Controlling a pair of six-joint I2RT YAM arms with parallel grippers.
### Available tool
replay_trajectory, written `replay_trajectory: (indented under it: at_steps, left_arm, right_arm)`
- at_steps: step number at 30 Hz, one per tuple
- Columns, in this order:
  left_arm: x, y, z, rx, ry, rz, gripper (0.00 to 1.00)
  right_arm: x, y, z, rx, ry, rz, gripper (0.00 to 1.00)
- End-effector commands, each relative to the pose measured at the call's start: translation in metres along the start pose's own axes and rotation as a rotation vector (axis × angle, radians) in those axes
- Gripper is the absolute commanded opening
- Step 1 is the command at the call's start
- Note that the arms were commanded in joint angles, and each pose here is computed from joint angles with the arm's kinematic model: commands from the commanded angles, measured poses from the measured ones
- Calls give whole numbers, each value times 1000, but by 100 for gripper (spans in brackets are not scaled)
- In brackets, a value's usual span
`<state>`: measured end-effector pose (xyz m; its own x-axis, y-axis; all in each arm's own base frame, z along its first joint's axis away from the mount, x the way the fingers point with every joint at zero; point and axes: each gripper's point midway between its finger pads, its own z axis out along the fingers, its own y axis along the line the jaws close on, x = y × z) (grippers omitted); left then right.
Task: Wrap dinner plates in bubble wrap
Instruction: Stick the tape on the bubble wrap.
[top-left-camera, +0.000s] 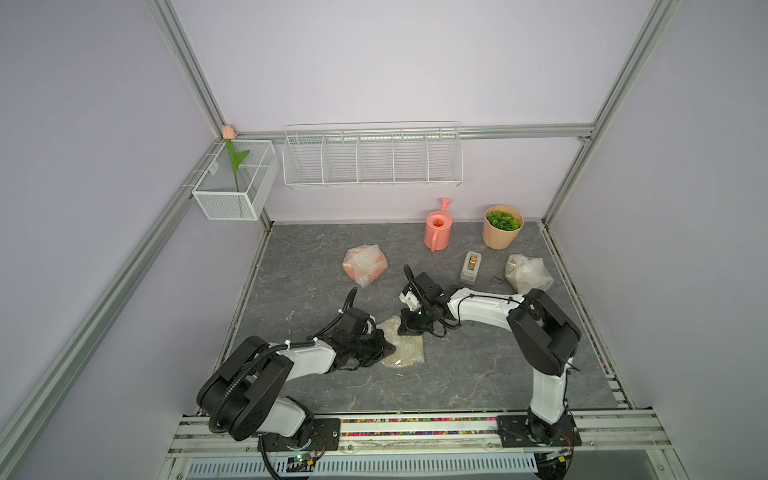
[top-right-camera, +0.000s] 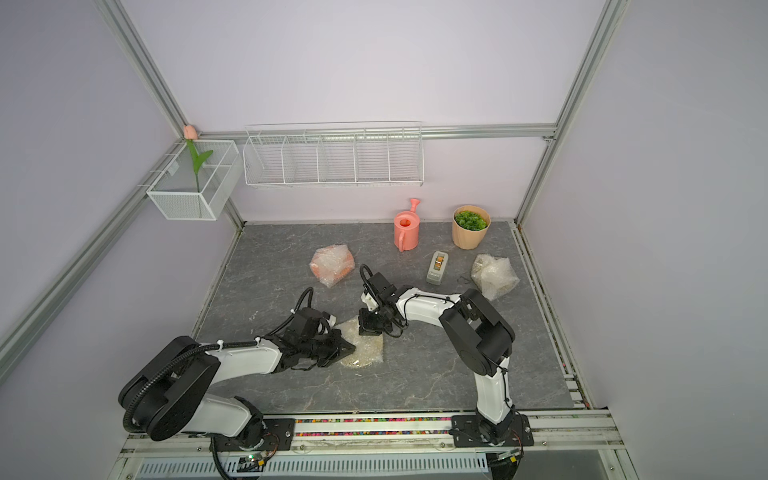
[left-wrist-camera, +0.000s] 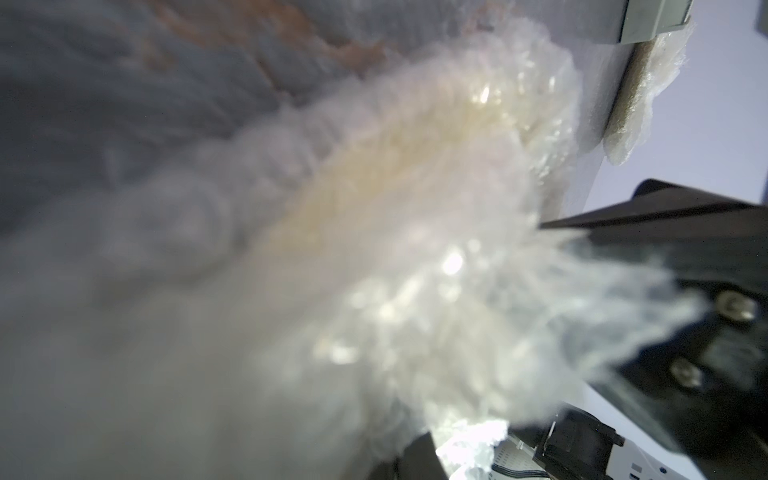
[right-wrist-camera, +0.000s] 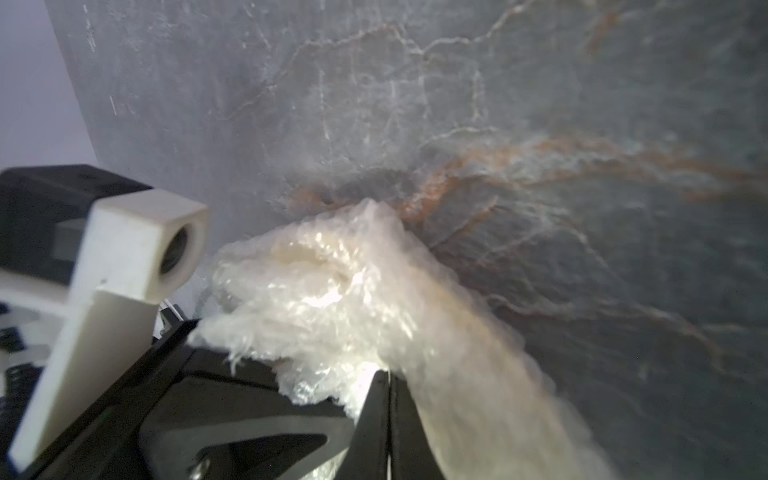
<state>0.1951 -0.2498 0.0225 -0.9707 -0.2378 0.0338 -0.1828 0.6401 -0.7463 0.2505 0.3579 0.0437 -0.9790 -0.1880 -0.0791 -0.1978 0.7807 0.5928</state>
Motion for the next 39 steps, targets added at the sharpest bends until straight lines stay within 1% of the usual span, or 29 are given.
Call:
replay_trajectory:
  at_steps: [1, 3, 4, 7, 8, 9, 10, 11, 14, 17, 20, 23, 24, 25, 26, 29, 30, 32, 35, 39]
  left_arm:
    - [43, 90, -7, -308, 103, -167, 0]
    - [42, 89, -7, -308, 104, -167, 0]
    - [43, 89, -7, -308, 105, -165, 0]
    - [43, 89, -7, -311, 107, -165, 0]
    - [43, 90, -7, -311, 106, -166, 0]
    - [43, 90, -7, -310, 106, -166, 0]
    - [43, 90, -7, -312, 107, -167, 0]
    - [43, 90, -7, -311, 108, -166, 0]
    - [44, 90, -7, -312, 111, -166, 0]
    - [44, 90, -8, -323, 121, -157, 0]
    - [44, 90, -8, -327, 124, -153, 0]
    - [44, 89, -8, -323, 121, -154, 0]
    - [44, 88, -9, -321, 121, -153, 0]
    - [44, 88, -9, -321, 121, -153, 0]
    - [46, 88, -10, -321, 124, -152, 0]
    - [52, 85, -11, -327, 136, -133, 0]
    - [56, 85, -11, -332, 139, -127, 0]
    - [64, 84, -11, -339, 146, -118, 0]
    - [80, 84, -11, -351, 160, -119, 0]
    - [105, 89, -15, -374, 173, -103, 0]
  right_arm:
    - [16, 25, -17, -107, 41, -22, 7]
    - [27, 28, -7, -170, 91, 5, 7]
    - [32, 25, -1, -179, 110, 23, 7]
    - [47, 6, 21, -143, 185, 60, 7]
    - [53, -5, 26, -99, 216, 72, 7]
    - [56, -18, 26, -12, 224, 68, 7]
    - [56, -25, 22, 52, 211, 50, 7]
    - [55, -25, 16, 72, 195, 36, 7]
    - [55, 10, -4, -55, 166, 4, 7]
    - [66, 32, -11, -122, 183, -25, 7]
    - [81, 23, 4, -105, 233, -6, 7]
    - [104, -2, 27, -37, 338, 37, 7]
    - [109, -9, 30, 1, 355, 38, 7]
    - [109, -10, 28, 16, 348, 31, 7]
    - [106, -5, 23, 1, 323, 27, 7]
    - [87, 23, -9, -104, 219, 16, 7]
    - [81, 34, -21, -136, 187, 7, 9]
    - [73, 44, -43, -166, 133, 4, 10]
    - [63, 37, -69, -155, 51, 35, 11]
    - [58, 5, -90, -81, -22, 85, 11]
